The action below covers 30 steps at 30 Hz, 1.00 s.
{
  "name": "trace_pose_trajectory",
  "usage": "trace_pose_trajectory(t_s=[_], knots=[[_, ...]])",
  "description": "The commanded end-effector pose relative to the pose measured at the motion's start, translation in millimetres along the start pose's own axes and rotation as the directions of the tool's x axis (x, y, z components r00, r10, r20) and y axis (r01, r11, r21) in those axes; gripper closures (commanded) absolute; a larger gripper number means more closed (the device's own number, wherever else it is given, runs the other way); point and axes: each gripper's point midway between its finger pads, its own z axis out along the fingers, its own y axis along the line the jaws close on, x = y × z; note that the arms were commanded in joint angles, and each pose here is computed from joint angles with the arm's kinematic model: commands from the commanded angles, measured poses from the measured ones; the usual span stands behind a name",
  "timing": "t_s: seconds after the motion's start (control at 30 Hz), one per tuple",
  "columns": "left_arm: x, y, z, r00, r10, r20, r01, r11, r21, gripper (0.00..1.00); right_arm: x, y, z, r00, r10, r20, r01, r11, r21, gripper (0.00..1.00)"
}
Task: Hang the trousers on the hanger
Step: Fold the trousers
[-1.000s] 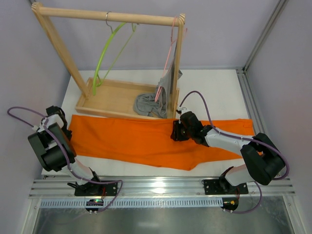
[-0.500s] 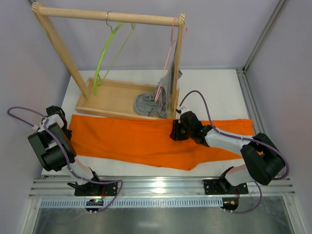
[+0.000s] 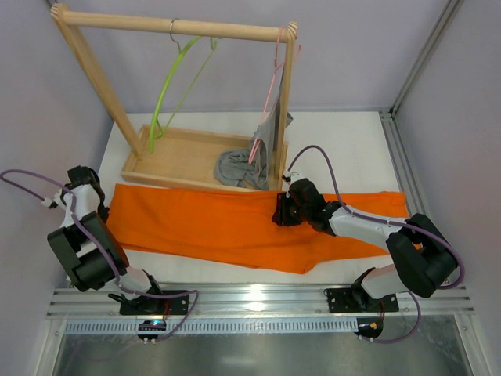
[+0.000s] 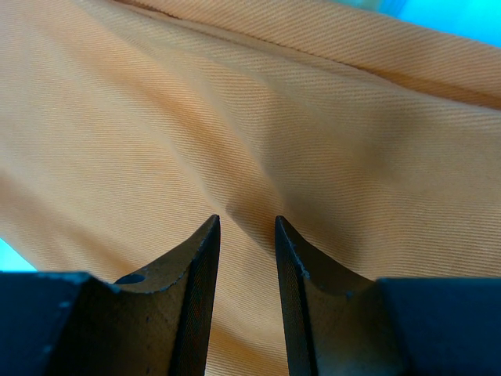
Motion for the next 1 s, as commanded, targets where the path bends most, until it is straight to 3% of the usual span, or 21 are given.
trace_pose_trajectory(t_s=[0.0,0.4,0.47,0.5,0.6,0.77,0.93,0.97], knots=[[-11.2,13.3,0.7,0.998,-0.015,0.058,0.018,0.998,-0.062,0.99,-13.1,9.3,-1.6,0.999,0.007,0.052,-0.004,0.999,-0.044,0.62],[20.9,19.3,27.6,0.999,0.030,-0.040,-0.035,0.991,-0.131,0.99,-16.0,7.5,-5.3,0.998,0.007,0.067,-0.004,0.999,-0.035,0.62],[22.5,20.0,28.1,0.999,0.023,-0.041,-0.028,0.990,-0.137,0.88,-16.2,7.3,-5.9,0.998,0.007,0.068,-0.005,0.999,-0.034,0.62],[20.7,14.9,28.3,0.999,0.009,-0.034,-0.013,0.994,-0.110,0.68,-17.0,6.8,-6.8,0.997,0.006,0.072,-0.004,0.999,-0.033,0.62],[18.6,7.5,25.1,1.000,-0.022,-0.007,0.022,0.999,-0.045,0.51,-18.3,6.5,-8.9,0.997,0.005,0.081,-0.003,1.000,-0.028,0.62],[29.3,0.7,28.2,0.999,-0.033,-0.030,0.033,0.999,0.006,0.41,-18.7,5.2,-9.8,0.996,0.004,0.084,-0.003,1.000,-0.023,0.62],[42.3,-1.3,41.1,0.998,-0.021,-0.065,0.021,1.000,0.000,0.42,-20.2,8.3,-10.7,0.996,0.004,0.089,-0.001,0.999,-0.036,0.62],[44.1,-1.0,43.0,0.997,-0.017,-0.069,0.017,1.000,-0.003,0.47,-19.4,7.5,-10.6,0.996,0.005,0.087,-0.002,0.999,-0.033,0.62]])
